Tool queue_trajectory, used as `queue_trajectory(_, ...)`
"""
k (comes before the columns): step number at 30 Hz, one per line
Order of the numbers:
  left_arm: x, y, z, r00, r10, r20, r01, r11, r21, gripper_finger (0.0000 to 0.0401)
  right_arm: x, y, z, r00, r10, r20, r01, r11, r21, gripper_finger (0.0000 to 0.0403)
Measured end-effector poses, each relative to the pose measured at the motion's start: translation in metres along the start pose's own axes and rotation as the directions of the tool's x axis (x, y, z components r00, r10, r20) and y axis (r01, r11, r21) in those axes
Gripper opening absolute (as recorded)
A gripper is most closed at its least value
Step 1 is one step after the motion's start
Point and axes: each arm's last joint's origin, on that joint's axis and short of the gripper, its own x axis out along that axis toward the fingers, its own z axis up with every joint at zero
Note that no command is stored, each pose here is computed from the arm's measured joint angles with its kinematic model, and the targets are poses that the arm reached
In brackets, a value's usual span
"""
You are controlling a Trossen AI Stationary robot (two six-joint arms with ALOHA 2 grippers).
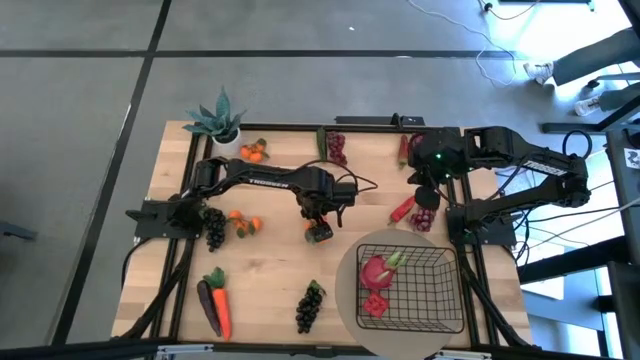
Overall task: Build produce basket
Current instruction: Put the bottom right tangerines into the black wire basket
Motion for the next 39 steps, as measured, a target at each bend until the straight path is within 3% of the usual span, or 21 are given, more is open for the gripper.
queue_trajectory(7, 0.001, -0.001, -0.001, 1.0, 0.009, -0.002, -0.008, 1.0, 0.011, 0.0323, 0.0, 0.001, 0.002, 0.999, 0.031, 0.018, -0.03, 0.999, -0.017, 0.0)
queue_trajectory(22, 0.003, -0.016, -0.008, 0.985, 0.159, 0.065, -0.165, 0.983, 0.082, 0.0313, 0.0, 0.001, 0.004, 0.999, 0.032, 0.041, -0.032, 0.999, 0.008, 0.0)
queue_trajectory(39, 0.003, -0.017, -0.011, 0.985, 0.165, 0.041, -0.169, 0.971, 0.168, 0.0113, 0.0, 0.002, 0.005, 0.998, 0.033, 0.049, -0.034, 0.999, 0.012, 0.0)
